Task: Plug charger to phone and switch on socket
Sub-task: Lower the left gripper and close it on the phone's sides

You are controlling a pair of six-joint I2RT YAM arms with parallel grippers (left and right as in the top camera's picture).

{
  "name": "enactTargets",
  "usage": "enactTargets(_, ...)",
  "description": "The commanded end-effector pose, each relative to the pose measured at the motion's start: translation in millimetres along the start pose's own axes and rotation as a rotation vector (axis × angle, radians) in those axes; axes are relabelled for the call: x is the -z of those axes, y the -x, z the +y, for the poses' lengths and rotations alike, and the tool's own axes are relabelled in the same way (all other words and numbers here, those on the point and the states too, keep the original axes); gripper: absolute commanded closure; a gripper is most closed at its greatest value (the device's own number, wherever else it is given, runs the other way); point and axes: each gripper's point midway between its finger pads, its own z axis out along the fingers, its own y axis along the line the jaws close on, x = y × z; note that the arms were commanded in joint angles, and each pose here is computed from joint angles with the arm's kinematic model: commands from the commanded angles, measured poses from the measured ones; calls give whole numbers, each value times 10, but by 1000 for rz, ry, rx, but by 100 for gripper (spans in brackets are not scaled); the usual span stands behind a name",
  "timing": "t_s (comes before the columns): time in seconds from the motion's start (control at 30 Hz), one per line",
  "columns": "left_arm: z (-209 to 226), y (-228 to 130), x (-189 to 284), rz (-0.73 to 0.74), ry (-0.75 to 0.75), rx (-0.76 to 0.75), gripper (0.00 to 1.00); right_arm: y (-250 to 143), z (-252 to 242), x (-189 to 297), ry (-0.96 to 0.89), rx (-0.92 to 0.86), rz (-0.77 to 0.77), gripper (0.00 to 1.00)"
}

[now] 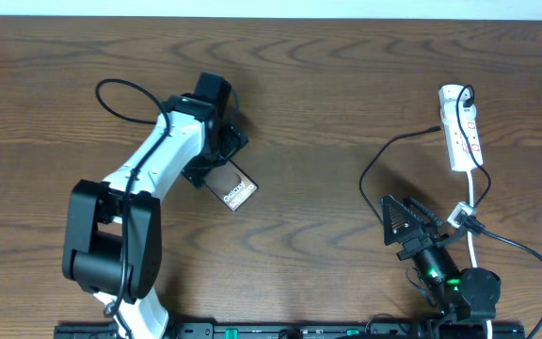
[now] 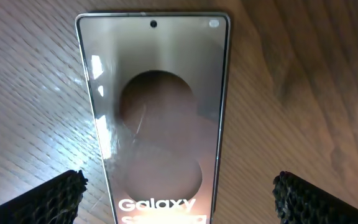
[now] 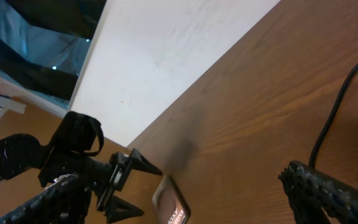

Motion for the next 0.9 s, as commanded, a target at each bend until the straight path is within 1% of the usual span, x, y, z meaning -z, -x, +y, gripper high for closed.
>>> enactTargets(0.0,107,20,-148,-4,76,24,2,-14,3,2,4,11,5,1)
enactTargets(0.13,145,-5,-218,10,100,22,2,-13,5,2,4,11,5,1)
enactTargets(0.57,158,-6,-267,12,106,23,2,-14,3,2,4,11,5,1)
enactTargets(0.87,257,-54,-541,50,173,25,2,-14,3,2,4,11,5,1)
